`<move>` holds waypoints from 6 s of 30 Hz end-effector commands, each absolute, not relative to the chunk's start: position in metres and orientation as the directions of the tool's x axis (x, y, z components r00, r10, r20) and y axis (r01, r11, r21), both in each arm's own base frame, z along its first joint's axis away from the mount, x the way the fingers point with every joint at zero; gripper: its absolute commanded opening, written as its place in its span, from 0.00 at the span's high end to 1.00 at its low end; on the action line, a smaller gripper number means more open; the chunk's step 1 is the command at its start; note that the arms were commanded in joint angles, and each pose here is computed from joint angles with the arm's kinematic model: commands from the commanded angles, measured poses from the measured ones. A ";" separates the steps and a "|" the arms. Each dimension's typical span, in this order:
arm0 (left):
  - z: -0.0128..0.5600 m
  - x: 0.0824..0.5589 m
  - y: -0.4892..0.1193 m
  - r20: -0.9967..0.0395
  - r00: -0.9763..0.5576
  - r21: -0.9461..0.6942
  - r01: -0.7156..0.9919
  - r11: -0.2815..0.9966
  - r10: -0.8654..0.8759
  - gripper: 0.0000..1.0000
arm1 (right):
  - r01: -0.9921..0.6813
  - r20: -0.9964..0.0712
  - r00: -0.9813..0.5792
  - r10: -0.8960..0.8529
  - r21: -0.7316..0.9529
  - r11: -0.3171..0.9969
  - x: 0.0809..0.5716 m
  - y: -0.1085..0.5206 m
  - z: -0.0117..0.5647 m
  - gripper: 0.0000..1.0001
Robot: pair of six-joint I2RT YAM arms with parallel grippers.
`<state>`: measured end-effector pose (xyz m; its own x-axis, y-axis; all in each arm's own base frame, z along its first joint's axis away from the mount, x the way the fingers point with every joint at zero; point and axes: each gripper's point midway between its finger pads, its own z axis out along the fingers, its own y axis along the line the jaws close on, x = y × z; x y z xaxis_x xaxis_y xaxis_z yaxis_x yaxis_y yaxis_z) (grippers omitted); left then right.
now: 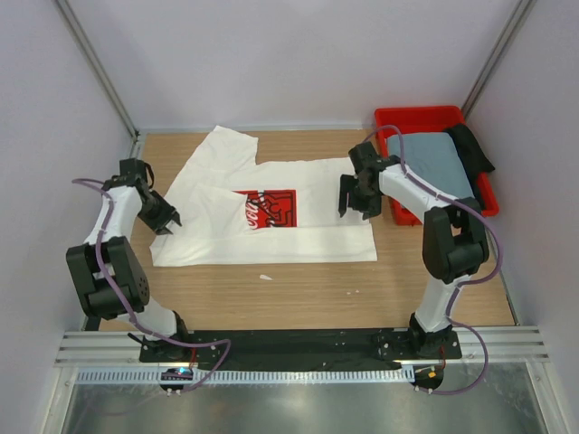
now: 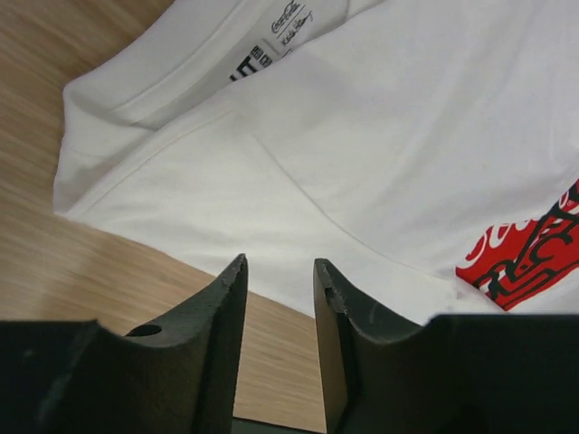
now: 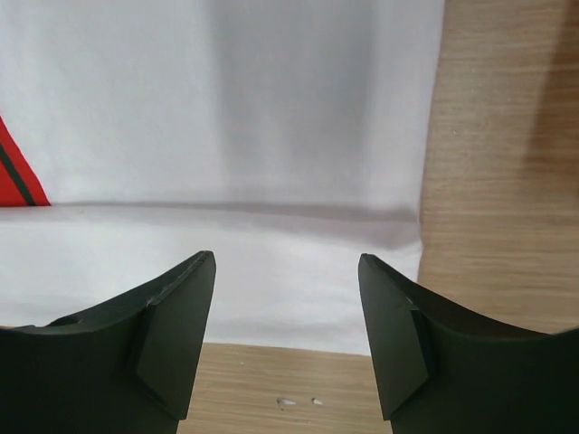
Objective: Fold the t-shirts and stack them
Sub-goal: Fold the tshirt
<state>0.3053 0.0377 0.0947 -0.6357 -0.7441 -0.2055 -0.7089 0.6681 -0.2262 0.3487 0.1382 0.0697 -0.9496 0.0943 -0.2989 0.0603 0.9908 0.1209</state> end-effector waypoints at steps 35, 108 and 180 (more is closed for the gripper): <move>0.124 0.366 0.066 -0.332 -0.637 -0.320 -0.618 0.718 -0.696 0.53 | 0.107 -0.510 -0.853 0.108 0.033 0.994 0.454 0.129 0.105 0.21; 0.014 0.572 0.037 -0.448 -0.842 -0.263 -0.195 0.945 -0.299 0.78 | 0.186 -0.559 -0.805 0.201 0.085 0.979 0.575 0.060 0.046 0.33; 0.126 0.555 0.070 -0.557 -0.715 -0.243 -0.346 0.906 -0.422 1.00 | 0.172 -0.615 -0.760 0.210 0.121 0.978 0.546 0.060 0.125 0.99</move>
